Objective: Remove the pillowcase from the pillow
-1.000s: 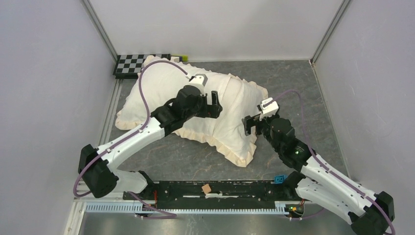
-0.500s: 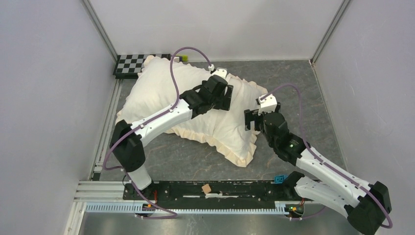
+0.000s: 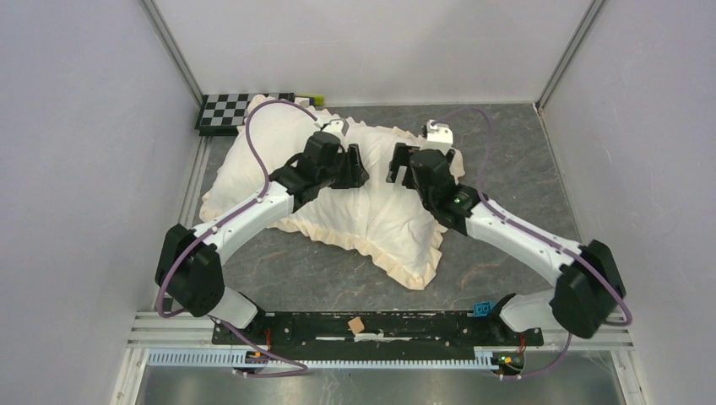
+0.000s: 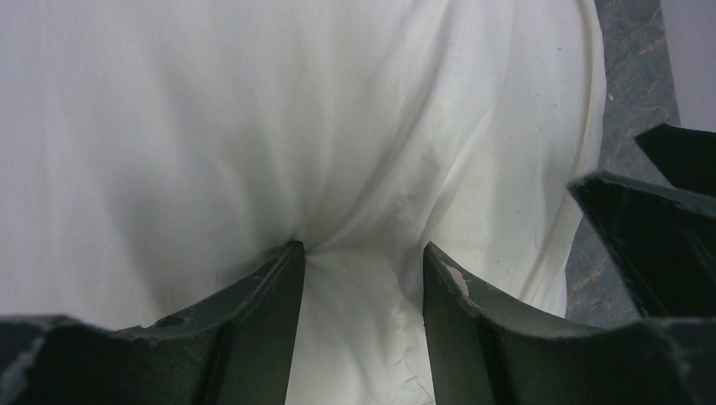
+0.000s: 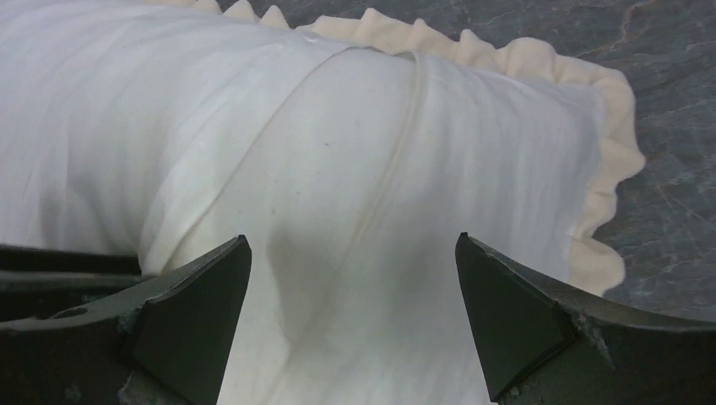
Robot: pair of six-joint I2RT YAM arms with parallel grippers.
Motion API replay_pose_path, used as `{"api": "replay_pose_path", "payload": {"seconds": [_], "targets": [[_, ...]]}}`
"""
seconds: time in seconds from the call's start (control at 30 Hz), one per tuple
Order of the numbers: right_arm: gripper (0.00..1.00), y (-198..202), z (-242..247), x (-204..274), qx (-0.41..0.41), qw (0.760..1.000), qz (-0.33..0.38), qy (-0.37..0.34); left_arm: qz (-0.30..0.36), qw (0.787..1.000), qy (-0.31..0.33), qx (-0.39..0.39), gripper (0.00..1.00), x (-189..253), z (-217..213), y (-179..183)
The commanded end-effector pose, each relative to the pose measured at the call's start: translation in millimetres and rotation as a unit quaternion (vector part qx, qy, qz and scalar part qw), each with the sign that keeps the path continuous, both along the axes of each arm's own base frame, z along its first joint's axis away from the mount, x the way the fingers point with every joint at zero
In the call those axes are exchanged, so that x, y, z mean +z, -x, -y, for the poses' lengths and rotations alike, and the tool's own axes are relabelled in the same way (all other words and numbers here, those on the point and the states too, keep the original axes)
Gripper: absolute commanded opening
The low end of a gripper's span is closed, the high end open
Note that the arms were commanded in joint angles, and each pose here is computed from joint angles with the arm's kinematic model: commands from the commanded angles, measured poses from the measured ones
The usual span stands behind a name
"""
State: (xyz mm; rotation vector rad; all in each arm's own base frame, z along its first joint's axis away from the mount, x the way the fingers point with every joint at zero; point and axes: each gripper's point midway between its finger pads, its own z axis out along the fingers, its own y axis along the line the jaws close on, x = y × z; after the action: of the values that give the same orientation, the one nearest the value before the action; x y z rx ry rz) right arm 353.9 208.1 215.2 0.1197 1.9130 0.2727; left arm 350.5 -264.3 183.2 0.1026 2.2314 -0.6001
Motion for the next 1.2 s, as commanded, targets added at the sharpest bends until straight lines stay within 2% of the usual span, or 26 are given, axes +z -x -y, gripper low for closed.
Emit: {"api": "replay_pose_path", "payload": {"seconds": [0.0,0.1,0.2,0.33,0.4,0.7,0.83,0.93,1.03,1.17], "targets": [[0.98,-18.9,-14.1,-12.7,-0.044,0.997,-0.055,-0.02,-0.017,1.0,0.009,-0.012,0.59,-7.5,1.2,8.9],[0.98,-16.4,7.0,-28.9,-0.097,0.99,-0.094,0.032,-0.019,1.0,-0.009,0.001,0.59,-11.6,-7.9,8.3],[0.98,-7.5,42.9,-45.6,-0.145,0.981,-0.115,0.054,-0.023,0.999,-0.027,0.016,0.59,-16.2,-15.4,6.2],[0.98,8.0,72.7,-73.5,-0.129,0.984,-0.122,0.009,-0.028,0.999,-0.035,0.021,0.6,-22.5,-16.6,4.5],[0.98,17.9,87.5,-84.1,-0.128,0.985,-0.117,0.008,-0.033,0.998,-0.041,0.024,0.6,-27.6,-17.2,2.8],[0.98,45.0,138.2,-110.0,-0.129,0.977,-0.15,0.079,-0.05,0.996,-0.073,0.032,0.62,-46.0,-23.2,0.3],[0.98,54.9,140.9,-136.8,-0.089,0.976,-0.178,0.088,-0.047,0.996,-0.068,0.03,0.61,-42.2,-22.1,0.6],[0.98,61.1,127.1,-158.1,-0.017,0.976,-0.206,0.076,-0.049,0.997,-0.059,0.019,0.62,-39.0,-18.4,3.7],[0.98,65.8,106.4,-166.3,0.058,0.979,-0.193,0.041,-0.046,0.998,-0.048,0.006,0.63,-32.8,-15.2,8.3],[0.98,66.1,108.4,-172.3,0.066,0.983,-0.169,0.035,-0.034,0.999,-0.032,-0.014,0.64,-16.4,-12.6,16.0]]}}
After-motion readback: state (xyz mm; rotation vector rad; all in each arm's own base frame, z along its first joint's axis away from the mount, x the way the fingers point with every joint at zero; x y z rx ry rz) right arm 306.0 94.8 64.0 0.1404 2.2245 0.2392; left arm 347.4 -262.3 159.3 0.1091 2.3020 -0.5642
